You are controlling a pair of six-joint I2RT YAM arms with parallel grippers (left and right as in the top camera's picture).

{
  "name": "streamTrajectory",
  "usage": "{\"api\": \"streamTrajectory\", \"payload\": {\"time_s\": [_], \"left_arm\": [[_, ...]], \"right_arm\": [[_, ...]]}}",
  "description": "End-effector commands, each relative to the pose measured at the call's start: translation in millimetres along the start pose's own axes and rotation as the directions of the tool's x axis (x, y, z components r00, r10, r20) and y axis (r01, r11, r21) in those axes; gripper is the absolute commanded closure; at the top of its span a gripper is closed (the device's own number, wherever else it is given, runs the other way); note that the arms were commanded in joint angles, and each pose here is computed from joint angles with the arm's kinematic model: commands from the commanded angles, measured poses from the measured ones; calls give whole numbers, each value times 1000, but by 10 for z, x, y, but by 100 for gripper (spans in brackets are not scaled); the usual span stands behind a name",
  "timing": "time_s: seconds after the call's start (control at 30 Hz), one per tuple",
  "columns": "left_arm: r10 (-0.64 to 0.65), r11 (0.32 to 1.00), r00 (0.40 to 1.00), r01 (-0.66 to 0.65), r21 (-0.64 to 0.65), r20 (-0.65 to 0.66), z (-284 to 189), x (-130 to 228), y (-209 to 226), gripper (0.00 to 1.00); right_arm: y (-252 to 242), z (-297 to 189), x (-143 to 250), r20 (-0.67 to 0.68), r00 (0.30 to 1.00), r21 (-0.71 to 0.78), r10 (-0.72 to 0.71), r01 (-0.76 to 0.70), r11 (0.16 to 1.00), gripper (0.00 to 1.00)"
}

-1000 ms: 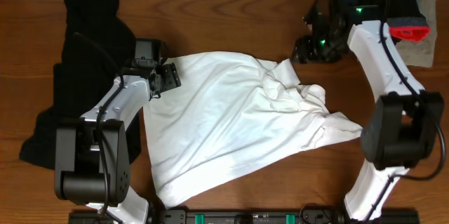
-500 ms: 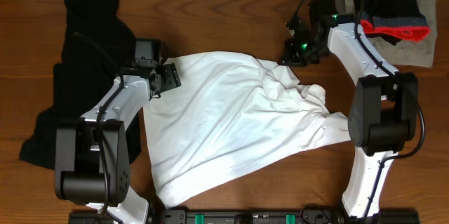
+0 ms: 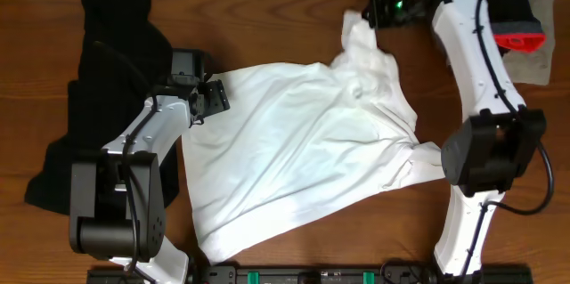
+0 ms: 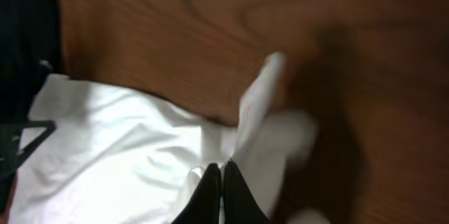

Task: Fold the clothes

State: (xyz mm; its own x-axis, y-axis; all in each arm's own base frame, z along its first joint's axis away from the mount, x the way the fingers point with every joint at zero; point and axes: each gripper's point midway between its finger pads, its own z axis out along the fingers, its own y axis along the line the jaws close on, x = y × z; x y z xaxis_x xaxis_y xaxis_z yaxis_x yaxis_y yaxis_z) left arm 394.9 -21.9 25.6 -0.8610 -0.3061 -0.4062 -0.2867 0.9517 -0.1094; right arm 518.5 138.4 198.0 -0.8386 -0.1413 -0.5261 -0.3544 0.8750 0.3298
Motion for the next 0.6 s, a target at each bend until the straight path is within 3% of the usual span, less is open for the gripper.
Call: {"api": "streamTrajectory", "payload": {"time_s": [0.0, 0.3, 0.47, 0.57], "left_arm": [[5, 1000, 1000, -5, -11, 10, 9, -68, 15, 21], [5, 1000, 1000, -5, -11, 11, 9, -69, 14, 21], [5, 1000, 1000, -5, -11, 11, 9, -69, 14, 21], [5, 1000, 1000, -5, -11, 11, 9, -69, 14, 21]], "right_arm": [[162, -71, 8, -16, 995, -15, -97, 97, 995, 99], [583, -58, 791, -301, 898, -148, -320, 287, 946, 99], [383, -108, 1113, -457, 843, -67, -284, 285, 956, 99], [61, -91, 1228, -513, 846, 77, -145, 214, 974, 99]]}}
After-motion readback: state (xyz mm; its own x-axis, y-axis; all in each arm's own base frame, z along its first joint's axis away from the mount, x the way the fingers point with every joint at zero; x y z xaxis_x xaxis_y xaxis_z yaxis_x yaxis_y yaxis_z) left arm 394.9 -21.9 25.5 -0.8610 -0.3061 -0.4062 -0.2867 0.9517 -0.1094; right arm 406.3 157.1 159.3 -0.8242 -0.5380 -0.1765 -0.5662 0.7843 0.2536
